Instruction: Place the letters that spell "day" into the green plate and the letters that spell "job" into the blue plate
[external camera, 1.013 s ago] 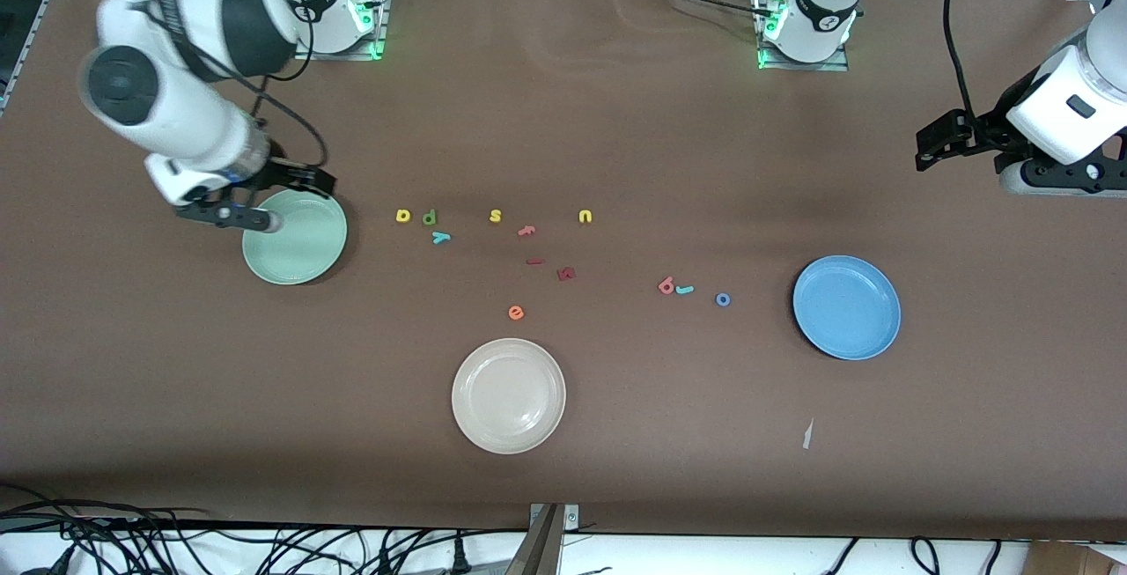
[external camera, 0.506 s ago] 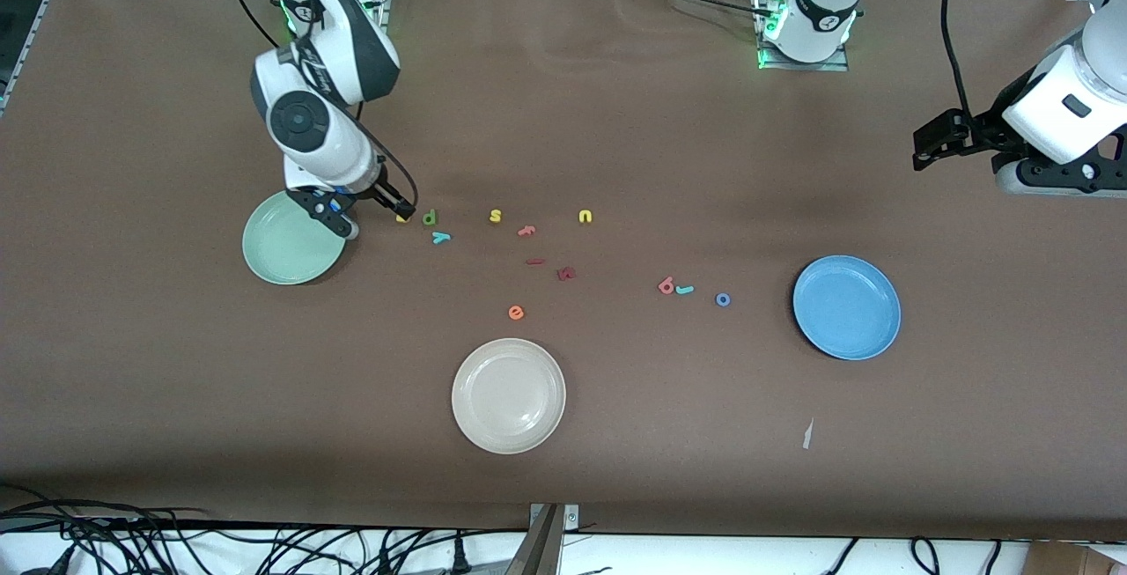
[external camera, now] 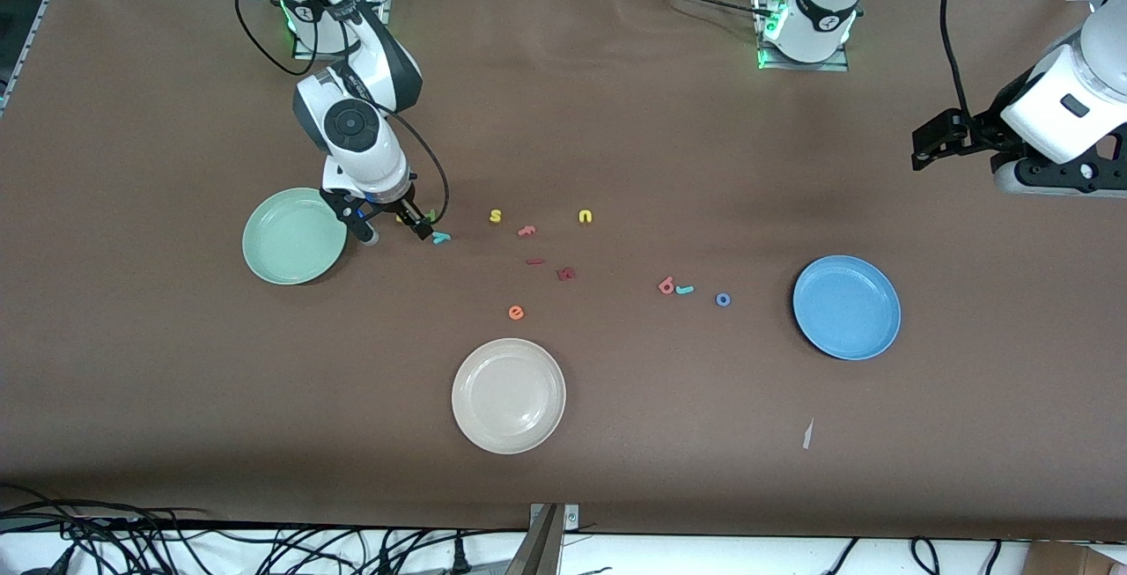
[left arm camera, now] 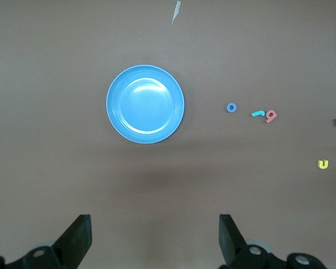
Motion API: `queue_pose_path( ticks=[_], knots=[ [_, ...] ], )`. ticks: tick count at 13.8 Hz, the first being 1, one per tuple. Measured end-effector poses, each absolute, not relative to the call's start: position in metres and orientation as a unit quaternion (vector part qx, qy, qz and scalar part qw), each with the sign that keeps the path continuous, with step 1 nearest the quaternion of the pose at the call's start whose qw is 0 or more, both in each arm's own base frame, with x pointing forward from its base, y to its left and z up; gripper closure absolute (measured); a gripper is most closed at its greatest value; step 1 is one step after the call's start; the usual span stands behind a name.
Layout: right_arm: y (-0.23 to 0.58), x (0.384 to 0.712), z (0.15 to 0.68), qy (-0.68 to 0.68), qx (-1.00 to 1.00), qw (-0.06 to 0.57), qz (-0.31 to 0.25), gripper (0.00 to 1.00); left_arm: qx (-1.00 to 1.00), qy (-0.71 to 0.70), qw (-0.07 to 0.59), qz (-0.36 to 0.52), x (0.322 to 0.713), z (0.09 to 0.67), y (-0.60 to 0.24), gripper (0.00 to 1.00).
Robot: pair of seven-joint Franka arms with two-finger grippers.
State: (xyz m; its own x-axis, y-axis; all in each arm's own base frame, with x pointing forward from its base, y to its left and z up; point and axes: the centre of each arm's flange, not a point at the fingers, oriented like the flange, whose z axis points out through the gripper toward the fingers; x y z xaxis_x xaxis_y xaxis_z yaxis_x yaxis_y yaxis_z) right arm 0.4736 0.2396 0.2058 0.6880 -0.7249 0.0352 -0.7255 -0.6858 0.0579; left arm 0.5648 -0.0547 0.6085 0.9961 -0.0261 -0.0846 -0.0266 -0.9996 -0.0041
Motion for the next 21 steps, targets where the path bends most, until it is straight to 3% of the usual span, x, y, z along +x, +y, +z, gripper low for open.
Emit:
queue_pose_path(
  ticks=[7, 9, 12, 15, 16, 17, 21],
  knots=[
    [0.233, 0.467, 0.187, -0.401, 0.915, 0.042, -0.006, 0.05, -0.999, 0.016, 0.003, 0.042, 0.565, 0.608, -0.057, 0.0],
    [0.228, 0.467, 0.18, -0.402, 0.914, 0.048, -0.01, 0.22, -0.999, 0.016, 0.001, 0.045, 0.566, 0.606, -0.058, 0.0],
    [0.223, 0.467, 0.173, -0.405, 0.913, 0.053, -0.013, 0.28, -0.999, 0.026, -0.005, 0.037, 0.566, 0.613, -0.07, 0.0],
    [0.223, 0.469, 0.173, -0.407, 0.912, 0.049, -0.01, 0.56, -0.998, 0.044, -0.006, 0.033, 0.564, 0.616, -0.09, 0.0],
    [0.222, 0.47, 0.173, -0.407, 0.912, 0.049, -0.01, 0.57, -0.998, 0.055, -0.006, 0.03, 0.564, 0.613, -0.103, 0.0],
    [0.223, 0.47, 0.173, -0.407, 0.912, 0.049, -0.01, 0.64, -0.997, 0.069, -0.008, 0.022, 0.568, 0.607, -0.12, 0.0],
    [0.221, 0.475, 0.184, -0.393, 0.918, 0.051, -0.004, 0.67, -0.994, 0.106, -0.017, 0.002, 0.589, 0.553, -0.173, 0.0]
  ],
)
